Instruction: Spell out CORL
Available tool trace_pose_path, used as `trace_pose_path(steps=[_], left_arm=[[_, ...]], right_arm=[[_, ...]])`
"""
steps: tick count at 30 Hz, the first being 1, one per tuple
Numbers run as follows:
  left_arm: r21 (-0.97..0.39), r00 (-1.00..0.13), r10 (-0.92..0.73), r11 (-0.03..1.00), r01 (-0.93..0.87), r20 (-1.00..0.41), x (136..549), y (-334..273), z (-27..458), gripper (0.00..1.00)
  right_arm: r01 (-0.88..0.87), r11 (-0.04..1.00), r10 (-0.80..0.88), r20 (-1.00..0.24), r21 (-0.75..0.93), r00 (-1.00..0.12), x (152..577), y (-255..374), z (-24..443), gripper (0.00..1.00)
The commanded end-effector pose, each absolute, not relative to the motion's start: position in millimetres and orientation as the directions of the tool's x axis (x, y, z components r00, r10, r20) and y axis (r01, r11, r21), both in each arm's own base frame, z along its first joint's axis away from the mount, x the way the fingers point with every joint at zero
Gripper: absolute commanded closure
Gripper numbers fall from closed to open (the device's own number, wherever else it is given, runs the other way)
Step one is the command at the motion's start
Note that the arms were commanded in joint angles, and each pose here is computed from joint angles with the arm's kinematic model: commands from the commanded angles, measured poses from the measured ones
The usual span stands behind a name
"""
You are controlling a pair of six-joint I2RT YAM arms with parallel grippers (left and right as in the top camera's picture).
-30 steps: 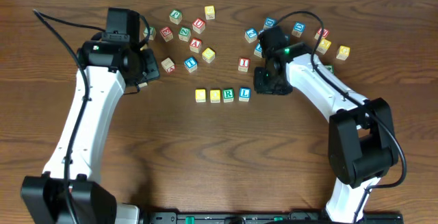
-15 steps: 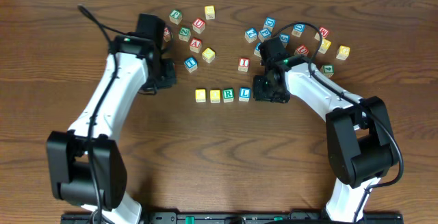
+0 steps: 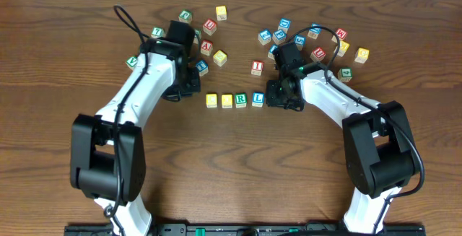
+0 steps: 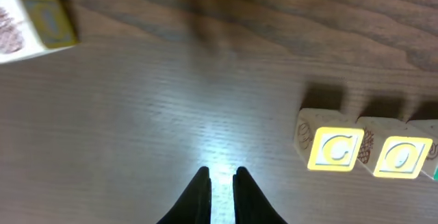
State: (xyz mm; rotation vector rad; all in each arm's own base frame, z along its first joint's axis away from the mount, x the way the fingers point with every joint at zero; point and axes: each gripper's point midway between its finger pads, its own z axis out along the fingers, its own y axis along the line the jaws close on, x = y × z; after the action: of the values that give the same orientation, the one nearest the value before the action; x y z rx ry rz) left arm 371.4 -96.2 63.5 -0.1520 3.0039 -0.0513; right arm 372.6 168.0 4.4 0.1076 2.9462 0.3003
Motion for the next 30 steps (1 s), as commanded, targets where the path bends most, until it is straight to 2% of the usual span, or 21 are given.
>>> trace_pose_path(steps=[1,18,30], left_arm=[[-0.03,-0.991,-0.081,0.996,-0.078,-0.109,368,-103,50,0.88],[-0.014,-0.997,-0.031,0.999,-0.031,-0.063,367,-123,14,0.9],[-0.096,-0.998,-0.016,0.995,-0.01,-0.063,368,-139,15,0.92]], right_arm=[[0.061,0.976,0.095,-0.158,0.207,-0.983,368,169,2,0.64],[0.049,0.978,0.082,-0.16,0.203,-0.984,367,173,1,0.64],[0.049,0.978,0.083,-0.161,0.202,-0.984,367,173,2,0.64]])
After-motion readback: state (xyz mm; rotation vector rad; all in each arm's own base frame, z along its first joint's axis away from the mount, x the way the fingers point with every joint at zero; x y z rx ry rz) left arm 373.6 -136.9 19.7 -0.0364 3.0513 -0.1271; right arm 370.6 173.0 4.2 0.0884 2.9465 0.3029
